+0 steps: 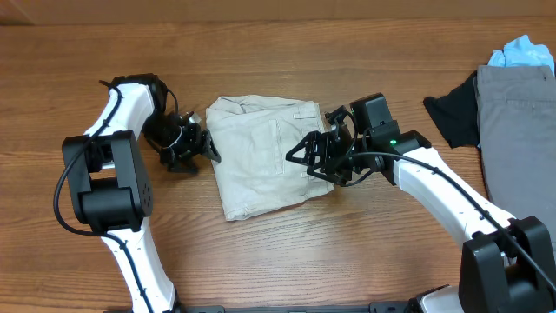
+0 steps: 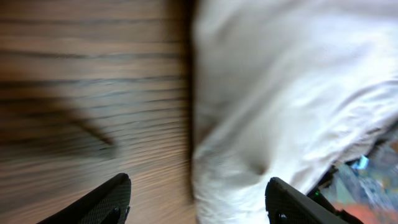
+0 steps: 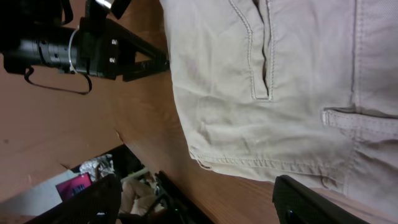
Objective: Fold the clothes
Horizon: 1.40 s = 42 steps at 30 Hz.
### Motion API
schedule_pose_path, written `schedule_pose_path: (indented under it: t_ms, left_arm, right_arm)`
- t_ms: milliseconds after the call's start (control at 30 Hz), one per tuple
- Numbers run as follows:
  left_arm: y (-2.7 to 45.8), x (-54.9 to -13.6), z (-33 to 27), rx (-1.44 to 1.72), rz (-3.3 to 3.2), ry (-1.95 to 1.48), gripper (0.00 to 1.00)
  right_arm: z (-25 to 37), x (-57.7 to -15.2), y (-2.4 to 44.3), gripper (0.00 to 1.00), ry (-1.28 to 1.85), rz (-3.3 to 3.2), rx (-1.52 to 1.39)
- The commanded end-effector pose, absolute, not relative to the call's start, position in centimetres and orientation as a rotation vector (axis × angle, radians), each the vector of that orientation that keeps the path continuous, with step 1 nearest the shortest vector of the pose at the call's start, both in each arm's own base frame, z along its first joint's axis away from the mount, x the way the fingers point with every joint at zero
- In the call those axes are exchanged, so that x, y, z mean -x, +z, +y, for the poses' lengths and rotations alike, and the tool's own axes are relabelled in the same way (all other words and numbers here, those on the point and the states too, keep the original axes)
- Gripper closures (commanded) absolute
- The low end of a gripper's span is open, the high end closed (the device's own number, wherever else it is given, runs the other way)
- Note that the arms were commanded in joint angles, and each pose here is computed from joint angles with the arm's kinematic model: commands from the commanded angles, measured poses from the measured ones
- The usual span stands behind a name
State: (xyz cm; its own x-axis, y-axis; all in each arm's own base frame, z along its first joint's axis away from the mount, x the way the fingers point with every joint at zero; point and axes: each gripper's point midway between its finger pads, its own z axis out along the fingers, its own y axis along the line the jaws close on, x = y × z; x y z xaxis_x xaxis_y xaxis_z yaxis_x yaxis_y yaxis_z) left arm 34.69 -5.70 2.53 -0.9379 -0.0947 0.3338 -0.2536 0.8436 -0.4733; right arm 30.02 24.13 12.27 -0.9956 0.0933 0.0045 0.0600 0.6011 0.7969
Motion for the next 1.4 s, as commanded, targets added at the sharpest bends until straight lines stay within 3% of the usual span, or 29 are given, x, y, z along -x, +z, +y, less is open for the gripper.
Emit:
schedule_pose_path:
  t_ms: [0,200,267,667,833,1167,1367]
  left_arm:
    - [3.3,-34.7,-8.1,-0.151,-2.708,0.898,0.28]
    - [2.5,-34.6,-10.2,-0.085,-2.72,0.883,0.32]
    - [1.7,-34.3,-10.5,-0.151,-2.714,0.822,0.33]
    - [-1.6,-32.0,-9.4,-0.27,-2.702,0.611,0.33]
    - [-1.2,-31.5,-8.3,-0.323,-2.692,0.539,0.4]
    - [2.4,-32.1,-7.1,-0.389,-2.79,0.45,0.34]
    - [1.4,-31.3,-8.0,-0.391,-2.779,0.469,0.31]
  right_arm:
    - [24.5,-30.1,14.0,0.16,1.385,2.69,0.078]
    - [23.7,-30.4,13.0,0.14,1.284,2.72,0.06]
    - [23.4,-30.6,12.7,0.0,1.25,2.727,0.047]
    - [22.6,-30.8,12.3,0.0,1.208,2.743,0.007]
    - [22.6,-30.9,12.2,0.0,1.206,2.743,0.007]
    - [22.5,-31.0,12.2,0.0,1.198,2.741,0.006]
    - [22.5,-30.9,12.2,0.0,1.198,2.744,0.005]
